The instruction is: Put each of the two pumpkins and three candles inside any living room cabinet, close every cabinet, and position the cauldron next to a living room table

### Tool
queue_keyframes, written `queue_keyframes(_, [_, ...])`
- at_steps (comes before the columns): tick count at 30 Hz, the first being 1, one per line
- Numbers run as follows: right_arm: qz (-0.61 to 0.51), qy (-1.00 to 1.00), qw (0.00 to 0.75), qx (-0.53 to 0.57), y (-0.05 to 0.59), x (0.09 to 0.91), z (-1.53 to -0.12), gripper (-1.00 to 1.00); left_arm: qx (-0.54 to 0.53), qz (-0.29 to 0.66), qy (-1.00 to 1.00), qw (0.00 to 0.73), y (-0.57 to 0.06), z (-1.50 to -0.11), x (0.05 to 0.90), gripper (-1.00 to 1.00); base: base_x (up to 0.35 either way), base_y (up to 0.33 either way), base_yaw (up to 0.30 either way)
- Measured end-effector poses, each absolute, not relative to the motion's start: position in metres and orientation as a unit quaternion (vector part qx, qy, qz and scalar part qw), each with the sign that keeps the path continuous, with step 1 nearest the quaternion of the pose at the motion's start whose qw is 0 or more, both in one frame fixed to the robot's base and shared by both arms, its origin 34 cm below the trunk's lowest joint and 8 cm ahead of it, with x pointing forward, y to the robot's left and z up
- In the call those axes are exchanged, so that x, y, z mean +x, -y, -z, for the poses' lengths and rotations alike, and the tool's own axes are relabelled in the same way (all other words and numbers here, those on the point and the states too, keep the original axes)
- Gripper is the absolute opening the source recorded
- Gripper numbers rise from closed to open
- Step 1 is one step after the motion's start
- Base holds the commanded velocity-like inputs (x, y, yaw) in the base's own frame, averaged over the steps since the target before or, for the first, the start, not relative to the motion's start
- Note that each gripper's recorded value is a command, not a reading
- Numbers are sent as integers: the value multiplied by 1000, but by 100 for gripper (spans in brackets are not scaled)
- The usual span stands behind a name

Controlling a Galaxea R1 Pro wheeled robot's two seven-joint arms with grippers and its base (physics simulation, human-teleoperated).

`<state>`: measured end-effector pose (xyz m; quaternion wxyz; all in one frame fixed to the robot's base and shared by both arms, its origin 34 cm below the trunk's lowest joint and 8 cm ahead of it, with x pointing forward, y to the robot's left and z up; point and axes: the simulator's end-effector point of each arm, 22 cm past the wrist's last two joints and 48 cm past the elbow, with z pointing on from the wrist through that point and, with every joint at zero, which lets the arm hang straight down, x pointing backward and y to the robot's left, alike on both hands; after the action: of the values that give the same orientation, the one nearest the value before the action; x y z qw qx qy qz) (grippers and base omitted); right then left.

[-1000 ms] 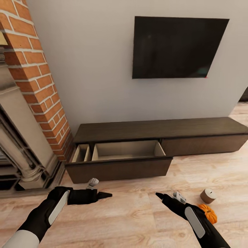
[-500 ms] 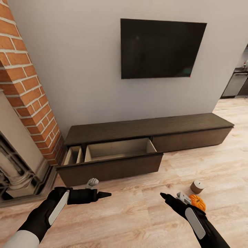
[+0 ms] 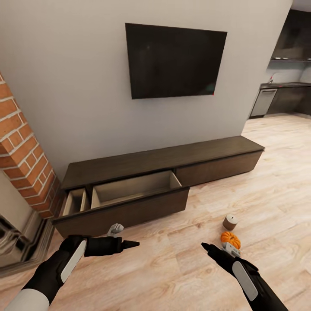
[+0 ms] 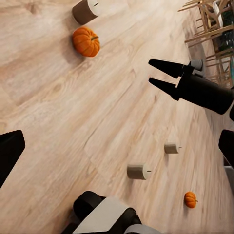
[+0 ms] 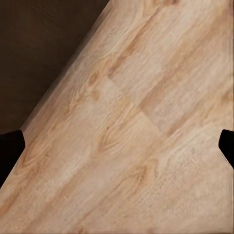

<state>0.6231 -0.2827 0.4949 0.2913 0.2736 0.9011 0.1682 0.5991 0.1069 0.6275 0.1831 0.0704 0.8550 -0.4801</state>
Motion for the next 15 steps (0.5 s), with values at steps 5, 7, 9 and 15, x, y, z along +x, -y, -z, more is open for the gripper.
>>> queue_keyframes(5, [-168, -901, 291, 274, 283, 623, -494, 100, 67, 480, -856, 179, -108, -624, 598, 100, 0, 3, -294])
queue_keyframes(7, [-167, -901, 291, 274, 283, 622, -494, 100, 66, 480, -857, 178, -108, -623, 597, 100, 0, 1, -294])
queue_keyframes(9, [-167, -901, 291, 274, 283, 622, -494, 100, 65, 480, -857, 177, -108, -622, 597, 100, 0, 0, -294])
queue_keyframes(15, [-166, -901, 290, 275, 284, 622, -493, 100, 65, 480, -857, 177, -108, -622, 596, 100, 0, 0, -294])
